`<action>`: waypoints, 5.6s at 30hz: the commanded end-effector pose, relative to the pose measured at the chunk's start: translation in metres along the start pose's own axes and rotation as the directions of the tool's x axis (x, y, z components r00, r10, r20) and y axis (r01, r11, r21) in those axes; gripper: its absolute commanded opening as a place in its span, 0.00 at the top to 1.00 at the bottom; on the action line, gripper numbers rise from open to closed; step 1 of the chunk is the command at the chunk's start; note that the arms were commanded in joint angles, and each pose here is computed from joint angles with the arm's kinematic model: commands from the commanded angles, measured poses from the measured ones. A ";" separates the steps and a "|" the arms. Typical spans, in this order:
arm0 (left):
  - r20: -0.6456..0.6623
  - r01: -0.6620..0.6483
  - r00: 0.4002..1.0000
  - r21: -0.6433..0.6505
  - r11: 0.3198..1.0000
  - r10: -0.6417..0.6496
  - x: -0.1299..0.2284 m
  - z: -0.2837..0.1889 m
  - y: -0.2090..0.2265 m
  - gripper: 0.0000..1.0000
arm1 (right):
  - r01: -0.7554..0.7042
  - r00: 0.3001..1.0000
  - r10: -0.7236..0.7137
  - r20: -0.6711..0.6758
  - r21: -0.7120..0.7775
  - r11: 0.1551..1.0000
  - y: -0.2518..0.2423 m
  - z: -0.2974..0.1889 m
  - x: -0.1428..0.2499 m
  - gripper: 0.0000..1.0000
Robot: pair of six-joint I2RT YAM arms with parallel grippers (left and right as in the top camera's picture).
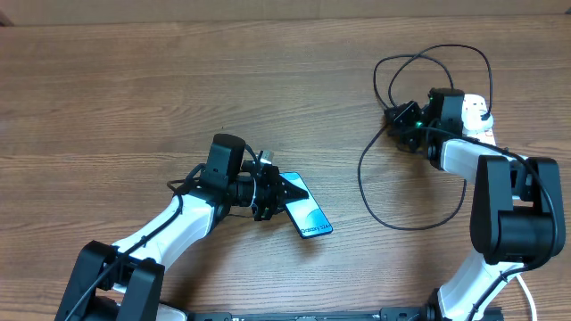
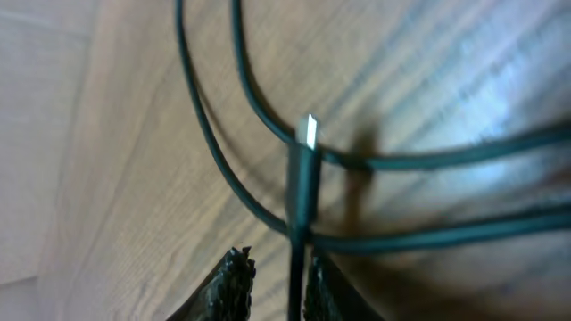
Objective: Plug charger to phone and switch on socket
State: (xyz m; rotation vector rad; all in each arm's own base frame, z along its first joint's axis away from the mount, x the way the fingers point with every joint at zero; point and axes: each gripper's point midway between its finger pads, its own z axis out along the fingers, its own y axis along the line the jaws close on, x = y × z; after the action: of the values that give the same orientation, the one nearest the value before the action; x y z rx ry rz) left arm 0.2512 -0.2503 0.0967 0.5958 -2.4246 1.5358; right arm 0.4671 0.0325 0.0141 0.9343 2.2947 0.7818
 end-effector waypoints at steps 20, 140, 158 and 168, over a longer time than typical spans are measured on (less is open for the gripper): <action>-0.011 -0.009 1.000 0.022 1.000 0.009 0.002 -0.001 -0.011 0.96 | -0.009 0.982 -0.022 -0.189 -0.159 0.987 0.026 -0.004 0.033 0.96; -0.034 -0.463 0.844 0.458 0.759 0.536 -0.026 -0.094 -0.164 0.96 | 0.123 0.511 -0.627 -0.589 -0.672 0.731 0.170 -0.265 0.295 0.96; -0.049 -0.463 0.840 0.453 0.762 0.540 -0.026 -0.100 -0.160 0.95 | 0.135 0.519 -0.655 -0.549 -0.704 0.698 0.177 -0.265 0.293 0.96; -0.050 -0.451 0.848 0.454 0.769 0.527 -0.026 -0.097 -0.162 0.96 | 0.116 0.515 -0.622 -0.589 -0.671 0.732 0.172 -0.265 0.294 0.96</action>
State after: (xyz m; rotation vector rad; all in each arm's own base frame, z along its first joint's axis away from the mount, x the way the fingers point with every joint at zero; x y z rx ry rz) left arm 0.3388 -0.2163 0.2499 -0.1214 -2.2060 2.2346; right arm 0.1888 0.2717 0.2377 -0.3581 2.5114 1.7854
